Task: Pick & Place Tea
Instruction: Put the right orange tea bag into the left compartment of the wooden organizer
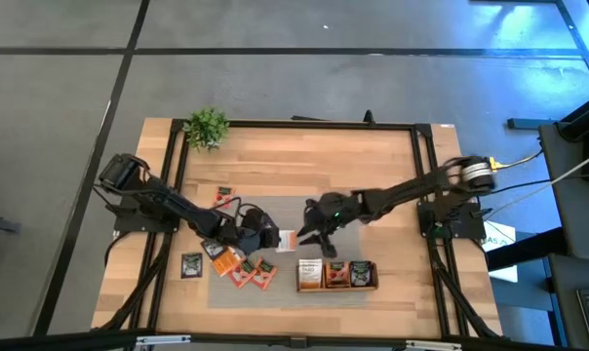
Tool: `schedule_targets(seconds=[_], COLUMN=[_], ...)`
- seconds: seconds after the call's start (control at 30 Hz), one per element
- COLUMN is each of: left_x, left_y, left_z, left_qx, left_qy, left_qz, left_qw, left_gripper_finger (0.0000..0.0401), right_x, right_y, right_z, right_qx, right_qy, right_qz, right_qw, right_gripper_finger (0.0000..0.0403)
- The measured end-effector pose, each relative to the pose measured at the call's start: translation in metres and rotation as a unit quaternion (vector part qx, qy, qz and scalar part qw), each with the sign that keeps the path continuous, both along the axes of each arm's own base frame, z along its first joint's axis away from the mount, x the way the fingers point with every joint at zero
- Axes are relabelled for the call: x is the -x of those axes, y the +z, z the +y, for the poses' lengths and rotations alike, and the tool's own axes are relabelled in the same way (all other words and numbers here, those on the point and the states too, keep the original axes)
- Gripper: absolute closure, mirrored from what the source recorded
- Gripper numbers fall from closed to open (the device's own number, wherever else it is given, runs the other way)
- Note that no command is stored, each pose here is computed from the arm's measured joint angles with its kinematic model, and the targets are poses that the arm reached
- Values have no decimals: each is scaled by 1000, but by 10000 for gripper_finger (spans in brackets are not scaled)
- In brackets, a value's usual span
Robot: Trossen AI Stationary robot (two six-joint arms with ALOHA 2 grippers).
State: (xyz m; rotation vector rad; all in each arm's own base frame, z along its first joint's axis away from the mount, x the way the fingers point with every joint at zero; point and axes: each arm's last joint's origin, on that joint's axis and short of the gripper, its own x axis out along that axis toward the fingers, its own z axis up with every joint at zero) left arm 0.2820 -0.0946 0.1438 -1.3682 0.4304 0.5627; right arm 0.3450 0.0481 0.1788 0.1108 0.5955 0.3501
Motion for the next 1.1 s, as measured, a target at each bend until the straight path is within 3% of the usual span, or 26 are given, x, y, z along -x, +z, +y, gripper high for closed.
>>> schedule_targets(seconds=[0.13, 0.27, 0.4, 0.47, 0.6, 0.9, 1.1], left_x=[-9, -32, -52, -60, -76, -135, -155], left_y=[34, 84, 124, 139, 173, 177, 165], left_z=[5, 6, 6, 6, -2, -21, -24], left_qx=[-53, -109, -153, -153, -159, -164, -156], left_qy=[-54, -145, -223, -259, -331, -470, -529], left_qz=[-43, -89, -24, 22, 49, 100, 139], left_qw=[996, 979, 962, 954, 929, 862, 822], left_gripper_finger=[397, 397, 398, 398, 398, 398, 398], right_x=[26, 57, 80, 86, 97, 109, 118], right_y=[37, 66, 80, 83, 80, 71, 67], right_z=[-4, 4, 13, 17, 25, 40, 50], right_qx=[2, 4, 12, 14, 16, 6, 27], right_qy=[-1, 17, 21, 8, -1, -4, -30], right_qz=[18, 33, 50, 58, 103, 173, 199], right_qw=[1000, 999, 998, 998, 995, 985, 979], right_gripper_finger=[282, 282, 282, 282, 282, 282, 282])
